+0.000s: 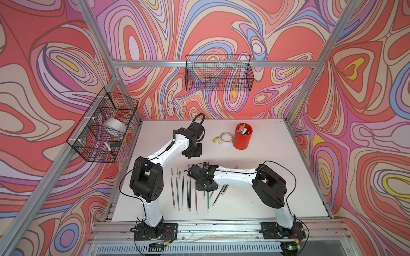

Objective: Remove the protective cover of the pencils
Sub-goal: Pick up the pencil from the center of the board.

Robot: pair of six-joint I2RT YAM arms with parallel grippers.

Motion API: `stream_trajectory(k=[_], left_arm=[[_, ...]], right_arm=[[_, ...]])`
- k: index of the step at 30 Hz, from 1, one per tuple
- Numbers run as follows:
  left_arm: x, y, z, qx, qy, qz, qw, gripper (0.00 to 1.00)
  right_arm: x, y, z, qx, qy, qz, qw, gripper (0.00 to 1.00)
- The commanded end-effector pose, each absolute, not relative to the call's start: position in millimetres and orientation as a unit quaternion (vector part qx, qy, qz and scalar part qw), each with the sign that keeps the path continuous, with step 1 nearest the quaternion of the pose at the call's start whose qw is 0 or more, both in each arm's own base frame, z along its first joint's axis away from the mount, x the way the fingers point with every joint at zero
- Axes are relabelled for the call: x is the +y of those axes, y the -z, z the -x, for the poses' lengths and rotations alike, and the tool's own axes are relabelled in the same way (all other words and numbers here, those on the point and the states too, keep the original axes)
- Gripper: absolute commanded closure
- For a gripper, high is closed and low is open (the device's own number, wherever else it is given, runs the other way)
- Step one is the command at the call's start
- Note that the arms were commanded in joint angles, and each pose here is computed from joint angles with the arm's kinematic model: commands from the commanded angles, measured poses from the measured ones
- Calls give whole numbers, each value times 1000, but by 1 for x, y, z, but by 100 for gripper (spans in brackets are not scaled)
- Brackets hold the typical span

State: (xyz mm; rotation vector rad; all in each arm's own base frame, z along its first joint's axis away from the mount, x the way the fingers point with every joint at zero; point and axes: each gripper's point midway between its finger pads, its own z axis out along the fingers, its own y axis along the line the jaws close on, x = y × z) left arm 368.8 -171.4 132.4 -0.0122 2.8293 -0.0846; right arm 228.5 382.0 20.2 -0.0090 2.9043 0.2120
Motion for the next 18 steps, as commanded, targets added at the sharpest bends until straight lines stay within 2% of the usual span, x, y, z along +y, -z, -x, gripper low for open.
stream_trajectory(k=[1, 12, 18], left_arm=[[-166, -156, -371, 979, 33, 11, 203, 61], [-150, -203, -367, 950, 66, 38, 301, 53], [-142, -221, -363, 934, 78, 51, 345, 43]], right_arm=[[369, 0, -222, 995, -35, 4, 92, 79], [371, 13, -220, 997, -16, 4, 75, 79], [366, 15, -218, 997, -6, 0, 72, 85]])
